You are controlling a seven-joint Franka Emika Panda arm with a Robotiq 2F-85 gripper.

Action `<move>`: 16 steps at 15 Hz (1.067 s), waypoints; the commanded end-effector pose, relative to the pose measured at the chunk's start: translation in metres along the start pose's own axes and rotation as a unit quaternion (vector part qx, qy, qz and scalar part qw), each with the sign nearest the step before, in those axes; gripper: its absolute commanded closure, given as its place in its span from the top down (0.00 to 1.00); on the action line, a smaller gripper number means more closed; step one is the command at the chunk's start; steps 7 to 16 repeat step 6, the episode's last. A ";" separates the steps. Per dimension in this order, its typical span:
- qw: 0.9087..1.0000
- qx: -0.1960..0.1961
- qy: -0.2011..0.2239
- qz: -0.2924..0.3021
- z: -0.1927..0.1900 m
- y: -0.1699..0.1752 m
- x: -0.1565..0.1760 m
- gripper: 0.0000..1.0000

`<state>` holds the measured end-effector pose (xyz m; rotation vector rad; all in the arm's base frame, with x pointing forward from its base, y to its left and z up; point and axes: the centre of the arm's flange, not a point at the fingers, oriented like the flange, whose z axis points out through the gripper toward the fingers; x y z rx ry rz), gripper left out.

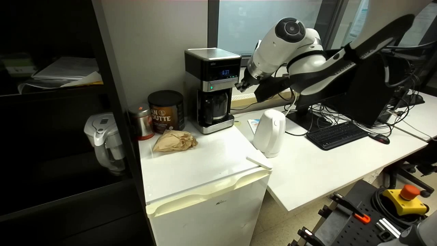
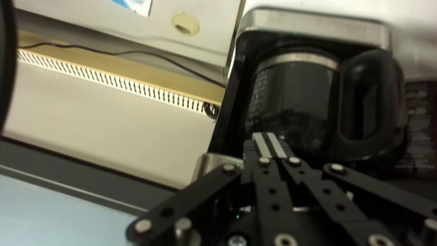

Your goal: Press a button on the coffee maker

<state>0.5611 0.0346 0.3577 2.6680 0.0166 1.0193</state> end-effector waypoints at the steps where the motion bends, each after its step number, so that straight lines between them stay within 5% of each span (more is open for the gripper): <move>1: 0.998 0.019 -0.056 -0.025 -0.045 0.020 -0.025 0.00; 6: 0.995 0.033 -0.079 -0.042 -0.084 0.028 -0.062 0.00; 16: 0.995 0.033 -0.079 -0.042 -0.084 0.028 -0.062 0.00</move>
